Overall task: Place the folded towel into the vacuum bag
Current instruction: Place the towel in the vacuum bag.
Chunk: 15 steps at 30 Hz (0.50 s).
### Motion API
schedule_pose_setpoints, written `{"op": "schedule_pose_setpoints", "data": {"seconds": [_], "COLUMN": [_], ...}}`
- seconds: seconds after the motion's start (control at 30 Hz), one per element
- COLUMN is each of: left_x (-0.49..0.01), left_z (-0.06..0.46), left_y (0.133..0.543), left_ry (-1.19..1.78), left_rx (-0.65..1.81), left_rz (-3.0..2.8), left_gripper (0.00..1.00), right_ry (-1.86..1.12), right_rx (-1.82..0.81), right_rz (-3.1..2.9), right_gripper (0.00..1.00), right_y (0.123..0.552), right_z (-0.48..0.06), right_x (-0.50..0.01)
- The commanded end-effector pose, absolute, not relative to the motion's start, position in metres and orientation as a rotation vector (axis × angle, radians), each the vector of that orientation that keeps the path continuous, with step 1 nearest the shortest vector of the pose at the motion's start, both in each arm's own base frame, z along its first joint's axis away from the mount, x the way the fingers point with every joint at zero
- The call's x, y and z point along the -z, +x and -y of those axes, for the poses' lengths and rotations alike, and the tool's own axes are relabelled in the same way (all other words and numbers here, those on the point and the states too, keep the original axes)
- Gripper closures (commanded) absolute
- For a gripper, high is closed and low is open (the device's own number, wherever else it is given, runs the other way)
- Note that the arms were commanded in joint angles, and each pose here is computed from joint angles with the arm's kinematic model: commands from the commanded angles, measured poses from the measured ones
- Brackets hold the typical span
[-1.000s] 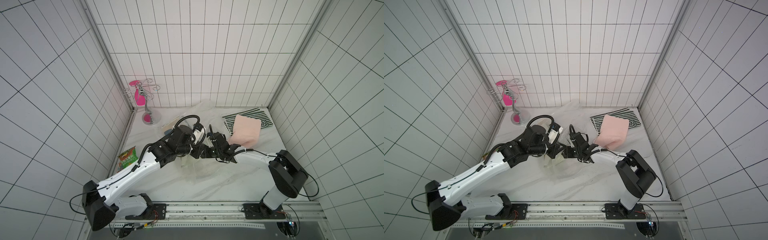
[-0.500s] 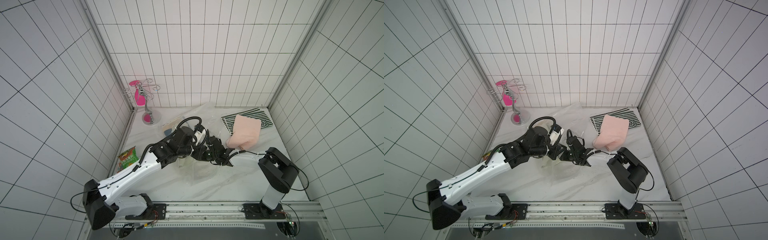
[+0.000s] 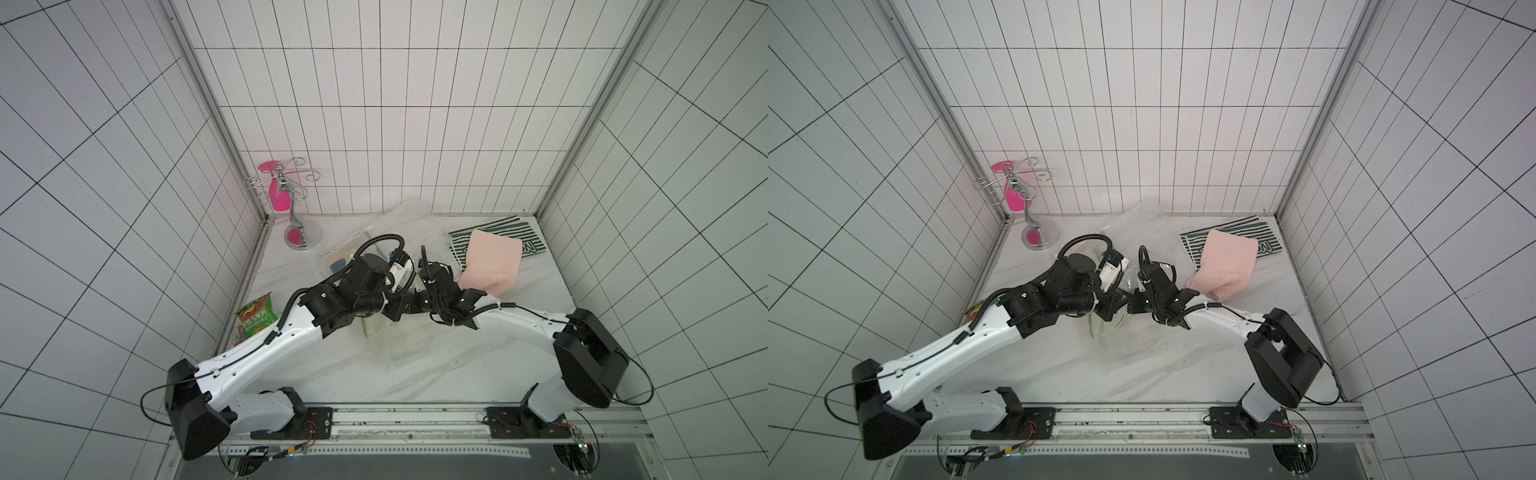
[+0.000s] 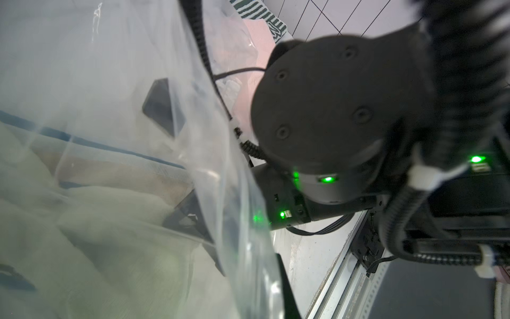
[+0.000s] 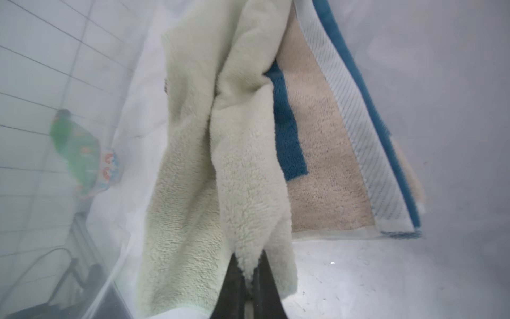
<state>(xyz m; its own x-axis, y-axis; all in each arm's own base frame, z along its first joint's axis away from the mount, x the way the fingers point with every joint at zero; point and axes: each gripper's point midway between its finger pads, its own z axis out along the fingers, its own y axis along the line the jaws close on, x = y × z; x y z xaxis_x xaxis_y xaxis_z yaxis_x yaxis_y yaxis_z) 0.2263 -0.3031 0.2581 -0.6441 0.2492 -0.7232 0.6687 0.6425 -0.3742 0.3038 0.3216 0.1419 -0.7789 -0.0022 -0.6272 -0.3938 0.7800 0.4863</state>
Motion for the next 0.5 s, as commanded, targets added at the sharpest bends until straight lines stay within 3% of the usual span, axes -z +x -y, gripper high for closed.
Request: {"op": "schedule_pose_setpoints", "data": {"seconds": [0.0, 0.13, 0.27, 0.47], "left_x": [-0.274, -0.278, -0.277, -0.275], "left_z": [0.304, 0.307, 0.310, 0.311], "left_y": [0.221, 0.219, 0.217, 0.215], "left_ry": [0.731, 0.740, 0.756, 0.781], "left_rx": [0.881, 0.897, 0.907, 0.901], "left_rz": [-2.184, -2.174, -2.174, -2.184], "left_gripper": [1.00, 1.00, 1.00, 1.00], "right_ry": [-0.335, -0.211, -0.086, -0.140], "right_rx": [-0.648, -0.551, -0.512, -0.644], "right_rz": [-2.299, -2.466, -2.497, -2.285], "right_gripper": [1.00, 1.00, 1.00, 1.00], "right_y": [0.319, 0.325, 0.331, 0.343], "right_z": [-0.304, -0.279, -0.256, -0.260], "right_x": [-0.135, -0.064, -0.045, -0.125]}}
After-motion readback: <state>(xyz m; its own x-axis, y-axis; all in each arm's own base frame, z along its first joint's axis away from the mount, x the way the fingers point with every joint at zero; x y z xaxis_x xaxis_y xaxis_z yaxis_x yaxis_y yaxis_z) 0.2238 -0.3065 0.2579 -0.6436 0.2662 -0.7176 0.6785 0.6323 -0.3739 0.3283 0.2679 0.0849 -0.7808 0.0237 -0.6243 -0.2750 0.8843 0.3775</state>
